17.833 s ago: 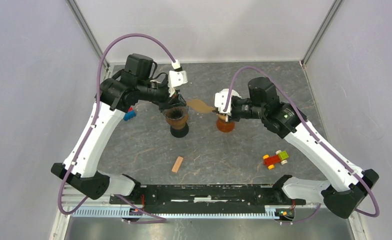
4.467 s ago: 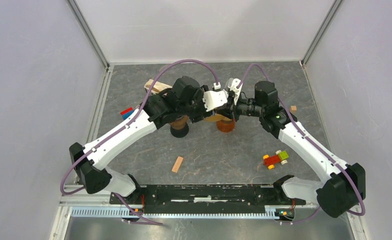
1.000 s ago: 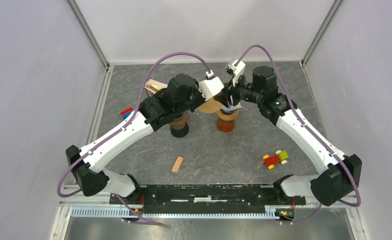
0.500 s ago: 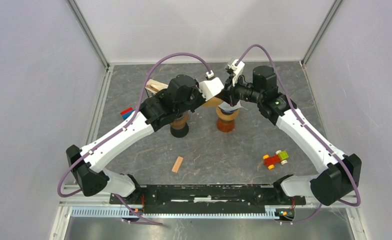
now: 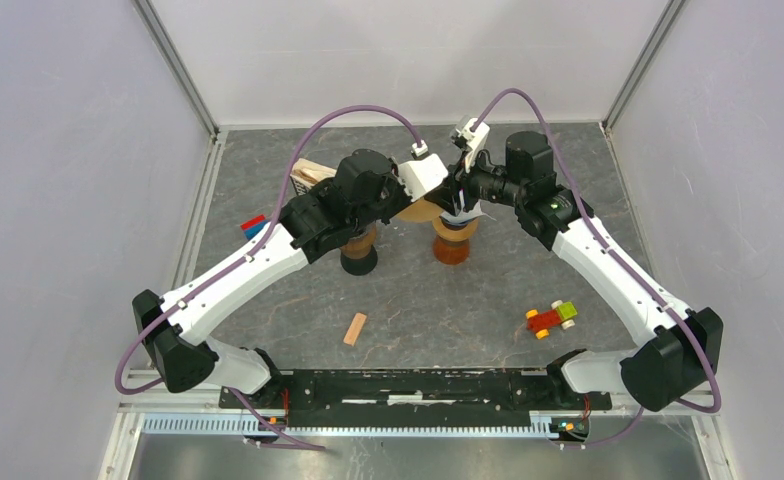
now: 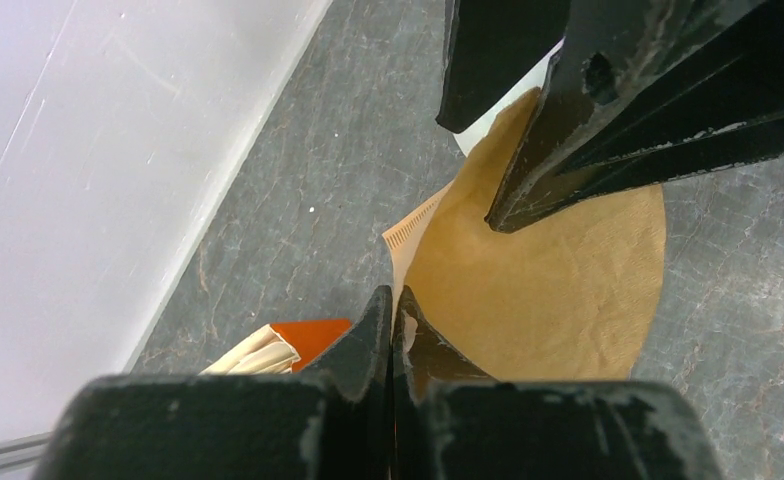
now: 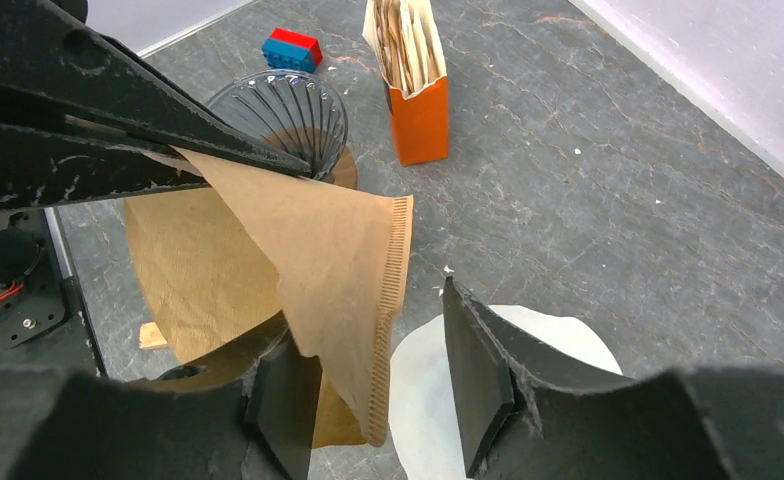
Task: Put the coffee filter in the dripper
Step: Place the coffee filter in the coffee dripper.
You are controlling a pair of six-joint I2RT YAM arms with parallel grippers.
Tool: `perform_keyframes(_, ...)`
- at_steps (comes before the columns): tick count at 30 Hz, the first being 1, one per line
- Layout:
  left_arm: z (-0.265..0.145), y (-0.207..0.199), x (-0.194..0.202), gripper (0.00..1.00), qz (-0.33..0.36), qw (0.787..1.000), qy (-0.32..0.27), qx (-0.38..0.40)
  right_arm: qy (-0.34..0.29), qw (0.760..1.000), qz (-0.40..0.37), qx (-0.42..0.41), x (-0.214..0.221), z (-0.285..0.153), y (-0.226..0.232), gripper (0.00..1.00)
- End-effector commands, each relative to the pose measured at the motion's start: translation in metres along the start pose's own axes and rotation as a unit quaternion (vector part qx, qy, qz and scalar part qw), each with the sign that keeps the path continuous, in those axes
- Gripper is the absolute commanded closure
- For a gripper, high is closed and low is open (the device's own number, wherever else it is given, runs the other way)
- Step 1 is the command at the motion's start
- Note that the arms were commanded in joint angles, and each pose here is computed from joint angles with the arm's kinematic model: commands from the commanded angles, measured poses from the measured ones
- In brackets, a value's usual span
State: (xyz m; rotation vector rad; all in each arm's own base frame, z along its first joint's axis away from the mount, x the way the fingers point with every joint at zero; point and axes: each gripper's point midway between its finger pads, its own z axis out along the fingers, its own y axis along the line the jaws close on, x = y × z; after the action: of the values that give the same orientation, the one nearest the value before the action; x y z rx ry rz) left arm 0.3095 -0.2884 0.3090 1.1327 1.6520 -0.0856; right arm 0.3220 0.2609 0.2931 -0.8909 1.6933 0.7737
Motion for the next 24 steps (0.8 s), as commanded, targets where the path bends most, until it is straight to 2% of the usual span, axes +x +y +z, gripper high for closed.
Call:
perform_keyframes(1,-0.005,0.006,-0.013,0.98,-0.021,0.999,-0.028,-0.011,-0.027,0.999,-0.019,-0.001,-0.022,-0.001,-0.001,0.48)
perform_keyframes(6,-0.005,0.004,-0.013,0.98,-0.024,0.999,-0.029,-0.008,-0.019,1.0,-0.003,-0.013,-0.012,0.005,0.001,0.53)
perform_keyframes(9,-0.004,0.003,-0.012,0.98,-0.025,0.999,-0.028,-0.005,-0.018,1.0,0.004,-0.021,-0.009,0.008,0.003,0.6)
perform_keyframes(20,-0.002,0.001,-0.011,0.98,-0.023,0.999,-0.026,-0.004,-0.027,0.999,-0.006,-0.031,-0.012,0.005,0.008,0.99)
perform_keyframes(24,-0.001,0.006,-0.011,0.98,-0.026,0.999,-0.025,-0.017,-0.03,0.999,-0.006,-0.028,-0.011,0.003,0.008,1.0)
